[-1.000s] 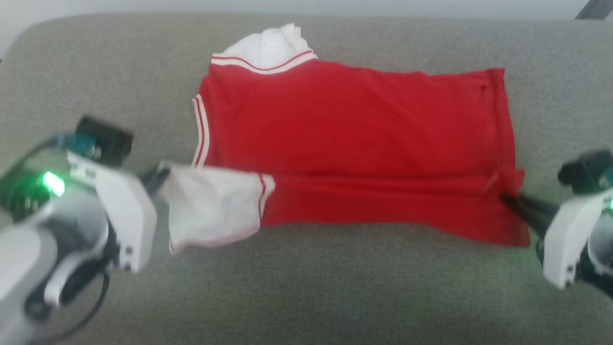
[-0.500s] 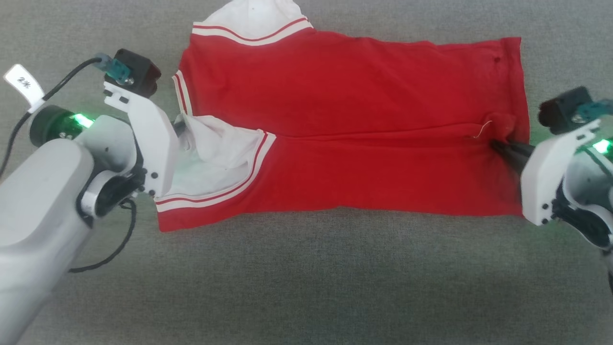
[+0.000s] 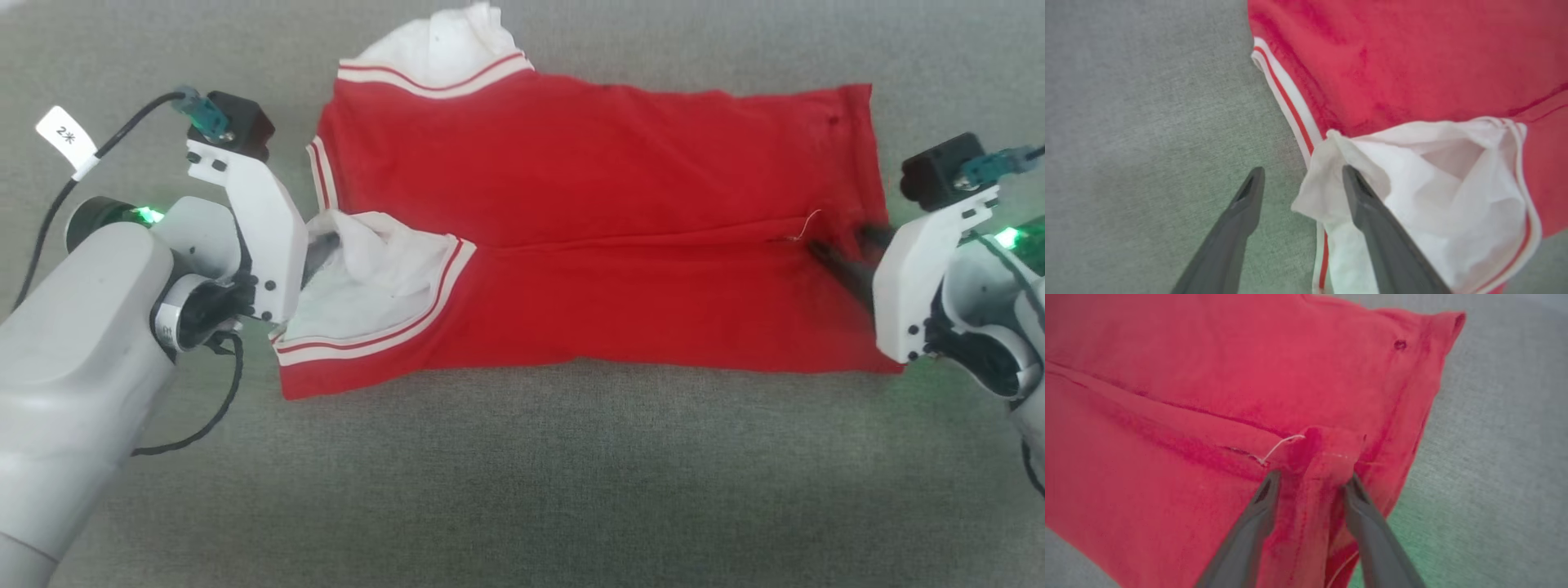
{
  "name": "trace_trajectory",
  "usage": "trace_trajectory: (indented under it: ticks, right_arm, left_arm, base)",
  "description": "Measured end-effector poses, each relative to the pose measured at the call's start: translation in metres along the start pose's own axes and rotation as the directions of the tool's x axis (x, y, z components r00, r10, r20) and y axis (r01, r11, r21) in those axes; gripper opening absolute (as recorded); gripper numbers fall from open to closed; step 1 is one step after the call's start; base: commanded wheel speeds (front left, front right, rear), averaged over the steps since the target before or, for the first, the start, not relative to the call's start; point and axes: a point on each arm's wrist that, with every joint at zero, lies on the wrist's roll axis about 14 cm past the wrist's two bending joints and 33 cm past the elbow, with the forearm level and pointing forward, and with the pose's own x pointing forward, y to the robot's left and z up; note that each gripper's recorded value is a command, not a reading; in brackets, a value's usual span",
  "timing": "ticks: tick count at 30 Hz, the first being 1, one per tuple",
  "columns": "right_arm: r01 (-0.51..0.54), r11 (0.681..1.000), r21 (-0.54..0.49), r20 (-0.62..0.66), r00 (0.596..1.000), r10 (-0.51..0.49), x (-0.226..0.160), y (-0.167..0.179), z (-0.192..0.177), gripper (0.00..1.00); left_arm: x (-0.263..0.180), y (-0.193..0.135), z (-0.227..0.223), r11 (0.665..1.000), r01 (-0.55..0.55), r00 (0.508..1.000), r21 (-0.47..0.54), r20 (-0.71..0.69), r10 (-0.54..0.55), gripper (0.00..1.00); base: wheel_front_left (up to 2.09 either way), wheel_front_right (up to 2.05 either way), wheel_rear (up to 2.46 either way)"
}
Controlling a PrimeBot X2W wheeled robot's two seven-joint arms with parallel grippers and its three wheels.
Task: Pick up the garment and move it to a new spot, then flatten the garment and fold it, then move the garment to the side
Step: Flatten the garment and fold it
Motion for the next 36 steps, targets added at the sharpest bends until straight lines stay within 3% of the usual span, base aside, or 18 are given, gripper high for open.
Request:
trace_trajectory:
  ticks: [8, 14, 24, 30, 36]
  right_arm:
    - [0.048, 0.998, 0.029, 0.23, 0.972, -0.053, -0.032, -0.012, 0.042, 1.0]
    - [0.111, 0.992, 0.056, 0.434, 0.892, -0.125, -0.063, -0.024, 0.07, 1.0]
    - [0.207, 0.969, 0.132, 0.583, 0.775, -0.244, -0.103, -0.036, 0.077, 1.0]
    - [0.23, 0.952, 0.203, 0.563, 0.768, -0.305, -0.114, -0.035, 0.055, 1.0]
    - [0.244, 0.935, 0.256, 0.487, 0.803, -0.343, -0.114, -0.033, 0.026, 1.0]
  left_arm:
    - [-0.04, 0.005, 0.005, 0.999, -0.052, 0.998, -0.013, 0.037, 0.052, 1.0]
    - [-0.065, -0.007, -0.019, 0.998, -0.06, 0.998, 0.0, 0.006, 0.06, 1.0]
    - [-0.072, -0.032, -0.056, 0.999, -0.028, 0.997, -0.036, -0.076, 0.025, 1.0]
    - [-0.061, -0.027, -0.07, 0.996, -0.061, 0.992, -0.068, -0.112, 0.053, 1.0]
    - [-0.033, -0.023, -0.08, 0.988, -0.077, 0.987, -0.137, -0.15, 0.056, 1.0]
  base:
    - [0.0, 0.0, 0.0]
    - [0.0, 0.0, 0.0]
    - [0.0, 0.0, 0.0]
    - [0.0, 0.0, 0.0]
    - [0.0, 0.0, 0.0]
